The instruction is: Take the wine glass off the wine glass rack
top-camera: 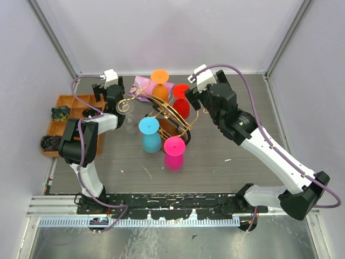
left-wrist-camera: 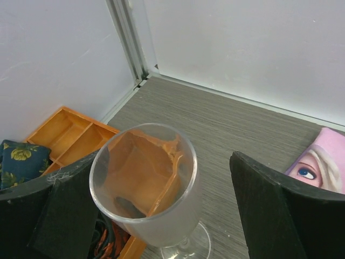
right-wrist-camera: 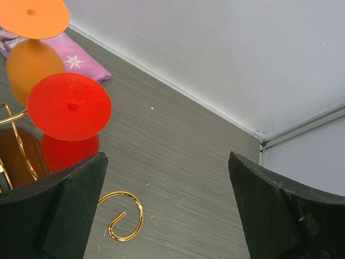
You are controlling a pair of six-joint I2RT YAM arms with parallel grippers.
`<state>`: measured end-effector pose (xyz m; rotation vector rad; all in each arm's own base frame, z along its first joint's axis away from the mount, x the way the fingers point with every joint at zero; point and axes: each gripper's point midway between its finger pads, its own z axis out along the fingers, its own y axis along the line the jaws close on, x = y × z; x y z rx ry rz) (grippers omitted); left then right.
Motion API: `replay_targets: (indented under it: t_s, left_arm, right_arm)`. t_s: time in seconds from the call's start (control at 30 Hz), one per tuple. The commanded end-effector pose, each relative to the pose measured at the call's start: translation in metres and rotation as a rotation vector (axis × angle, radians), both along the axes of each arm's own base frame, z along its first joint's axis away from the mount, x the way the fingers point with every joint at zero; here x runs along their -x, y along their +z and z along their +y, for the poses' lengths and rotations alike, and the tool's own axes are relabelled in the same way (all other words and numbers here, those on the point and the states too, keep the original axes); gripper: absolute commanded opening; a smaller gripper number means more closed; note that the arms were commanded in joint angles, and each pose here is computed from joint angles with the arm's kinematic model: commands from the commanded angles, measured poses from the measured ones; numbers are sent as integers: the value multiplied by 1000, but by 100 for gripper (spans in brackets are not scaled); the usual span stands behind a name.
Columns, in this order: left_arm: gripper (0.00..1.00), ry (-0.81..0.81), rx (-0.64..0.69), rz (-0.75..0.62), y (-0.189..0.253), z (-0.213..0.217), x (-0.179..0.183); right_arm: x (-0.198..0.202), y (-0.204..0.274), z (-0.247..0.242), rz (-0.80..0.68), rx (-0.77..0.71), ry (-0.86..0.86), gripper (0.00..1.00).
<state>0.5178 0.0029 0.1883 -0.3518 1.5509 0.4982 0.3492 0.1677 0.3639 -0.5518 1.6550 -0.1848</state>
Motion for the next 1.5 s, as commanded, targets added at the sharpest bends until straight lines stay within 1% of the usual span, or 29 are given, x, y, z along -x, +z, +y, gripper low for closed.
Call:
replay_targets:
  t_s: [0.0, 0.37, 0.57, 0.87, 1.2, 1.47]
  left_arm:
    - [99, 60, -17, -41, 16, 9, 5]
    - [99, 84, -17, -46, 21, 16, 24]
    - [99, 100, -21, -51, 29, 19, 27]
    - [99, 143, -44, -27, 31, 27, 39]
    - [99, 173, -21, -11, 22, 34, 60]
    - [99, 160, -25, -12, 23, 31, 51]
  right_arm:
    - [1, 15, 1, -36, -54, 4, 100]
    - [4, 16, 2, -34, -68, 12, 100]
    - [5, 17, 1, -37, -71, 15, 100]
    - [6, 15, 1, -33, -74, 19, 100]
    - [7, 13, 2, -28, -83, 25, 100]
    - [8, 12, 2, -27, -79, 25, 100]
